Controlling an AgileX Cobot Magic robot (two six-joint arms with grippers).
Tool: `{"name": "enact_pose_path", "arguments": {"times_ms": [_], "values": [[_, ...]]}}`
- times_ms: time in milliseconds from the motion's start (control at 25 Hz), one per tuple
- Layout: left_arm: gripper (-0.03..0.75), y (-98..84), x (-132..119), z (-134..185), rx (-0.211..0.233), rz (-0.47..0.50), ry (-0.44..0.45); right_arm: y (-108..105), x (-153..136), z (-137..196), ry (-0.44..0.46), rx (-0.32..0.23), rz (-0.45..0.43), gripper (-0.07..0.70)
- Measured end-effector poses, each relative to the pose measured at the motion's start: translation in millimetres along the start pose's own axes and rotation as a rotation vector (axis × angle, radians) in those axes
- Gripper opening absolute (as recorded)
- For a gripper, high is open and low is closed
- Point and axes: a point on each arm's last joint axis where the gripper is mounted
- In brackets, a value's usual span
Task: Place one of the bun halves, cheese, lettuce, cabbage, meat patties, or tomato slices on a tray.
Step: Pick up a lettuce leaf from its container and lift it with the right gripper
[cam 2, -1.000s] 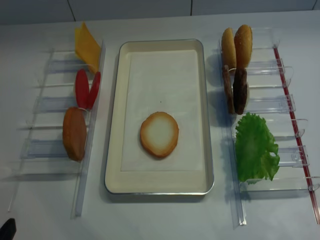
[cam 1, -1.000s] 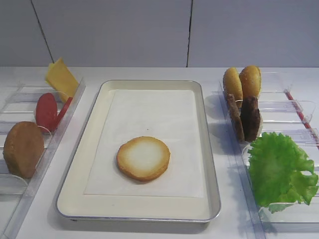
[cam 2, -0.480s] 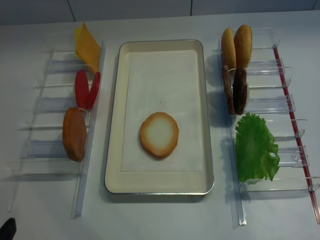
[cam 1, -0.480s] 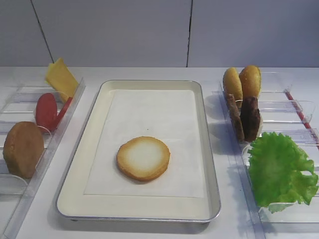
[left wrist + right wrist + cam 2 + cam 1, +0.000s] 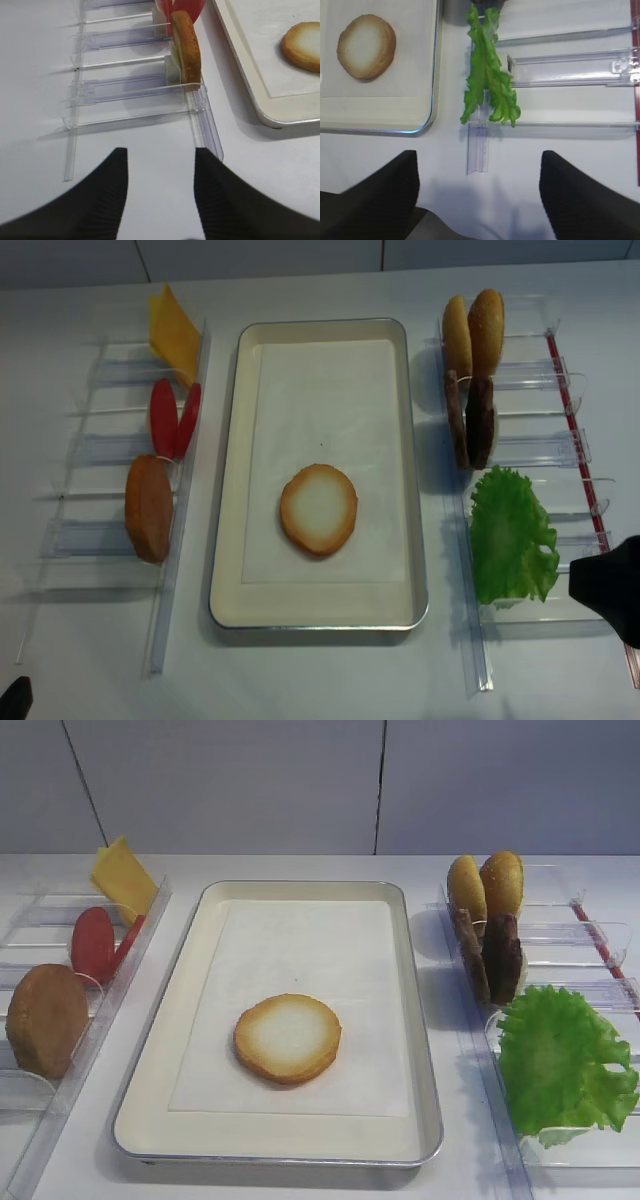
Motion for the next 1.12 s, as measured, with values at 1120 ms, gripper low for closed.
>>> {"name": "enact_pose_path", "arguments": {"times_ms": [1120], "values": [[0.295, 0.0, 0, 0, 0.000, 0.000, 0.000, 4, -48, -32, 0.162, -0.040, -0.095, 0.529]]}}
Point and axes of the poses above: a point on each arm's last joint axis where the gripper is mounted, x pointing back along that axis away from the gripper, y along the wrist's bending axis when the last joint is at zero, z = x × y, and after that the axes turned 6 degrees about x, right-handed
